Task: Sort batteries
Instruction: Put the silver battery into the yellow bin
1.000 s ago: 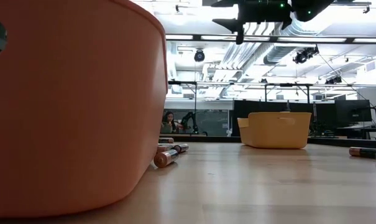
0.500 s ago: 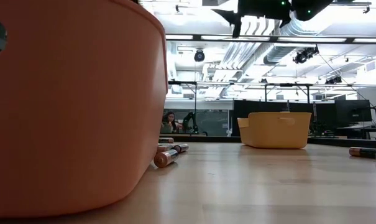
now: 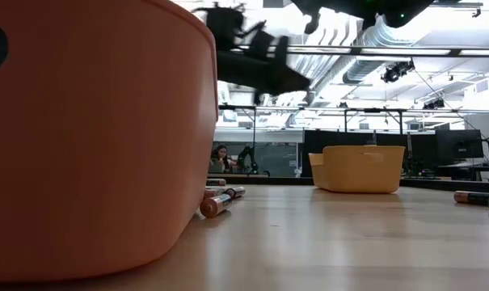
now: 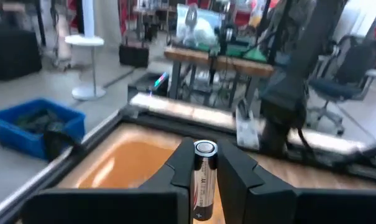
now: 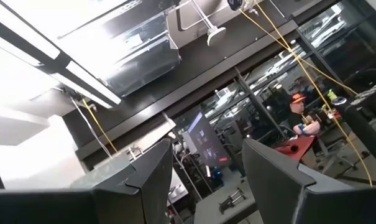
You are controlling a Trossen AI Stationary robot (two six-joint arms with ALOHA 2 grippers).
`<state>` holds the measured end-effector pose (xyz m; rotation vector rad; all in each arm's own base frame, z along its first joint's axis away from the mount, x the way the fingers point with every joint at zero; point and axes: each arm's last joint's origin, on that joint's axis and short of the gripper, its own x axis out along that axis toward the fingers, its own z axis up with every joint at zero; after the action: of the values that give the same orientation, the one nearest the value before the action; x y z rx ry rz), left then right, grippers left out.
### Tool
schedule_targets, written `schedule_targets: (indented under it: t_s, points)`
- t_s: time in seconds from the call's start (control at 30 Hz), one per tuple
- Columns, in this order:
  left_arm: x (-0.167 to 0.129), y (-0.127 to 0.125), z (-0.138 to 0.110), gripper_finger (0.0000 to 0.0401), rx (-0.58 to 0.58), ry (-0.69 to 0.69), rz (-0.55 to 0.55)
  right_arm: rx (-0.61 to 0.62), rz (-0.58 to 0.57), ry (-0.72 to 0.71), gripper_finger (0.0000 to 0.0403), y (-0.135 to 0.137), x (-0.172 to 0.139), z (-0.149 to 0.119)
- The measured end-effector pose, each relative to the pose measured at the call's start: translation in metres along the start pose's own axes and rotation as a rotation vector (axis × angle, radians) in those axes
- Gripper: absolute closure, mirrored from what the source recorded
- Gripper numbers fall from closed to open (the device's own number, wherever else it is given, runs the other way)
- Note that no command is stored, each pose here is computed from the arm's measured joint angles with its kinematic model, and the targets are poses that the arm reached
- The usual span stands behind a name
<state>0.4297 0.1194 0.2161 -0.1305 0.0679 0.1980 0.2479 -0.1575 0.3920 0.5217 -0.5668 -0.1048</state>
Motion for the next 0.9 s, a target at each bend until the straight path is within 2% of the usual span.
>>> schedule_targets:
  t_s: [0.07,0.2,0.3,0.4,0.5,0.6,0.77,0.9]
  points:
    - [0.018,0.001,-0.002,0.0361,-0.041,0.012,-0.001,-0.002,-0.001,-0.003,0.0213,0.000,0.000,0.000]
    - [0.042,0.000,0.003,0.0290,-0.055,0.108,-0.042,0.007,-0.001,-0.020,0.0213,-0.002,-0.001,0.004]
    - [0.044,-0.003,0.016,0.0233,-0.025,0.210,-0.048,0.001,-0.003,-0.029,0.0213,-0.003,-0.002,0.006]
    - [0.032,0.000,0.027,0.0188,-0.004,0.384,-0.037,-0.004,-0.003,-0.035,0.0213,-0.003,-0.003,0.008]
    - [0.007,0.001,0.043,0.0168,-0.034,0.516,-0.090,-0.007,0.015,-0.024,0.0213,-0.002,-0.003,0.009]
    - [-0.034,-0.007,0.057,0.0167,-0.068,0.627,-0.155,-0.007,0.039,0.004,0.0213,-0.002,-0.003,0.008]
    - [-0.121,-0.067,0.070,0.0182,-0.015,0.666,-0.248,-0.003,0.073,0.054,0.0213,-0.002,-0.003,0.006]
    - [-0.182,-0.120,0.046,0.0189,0.156,0.727,-0.267,0.000,0.089,0.083,0.0213,-0.002,-0.003,0.004]
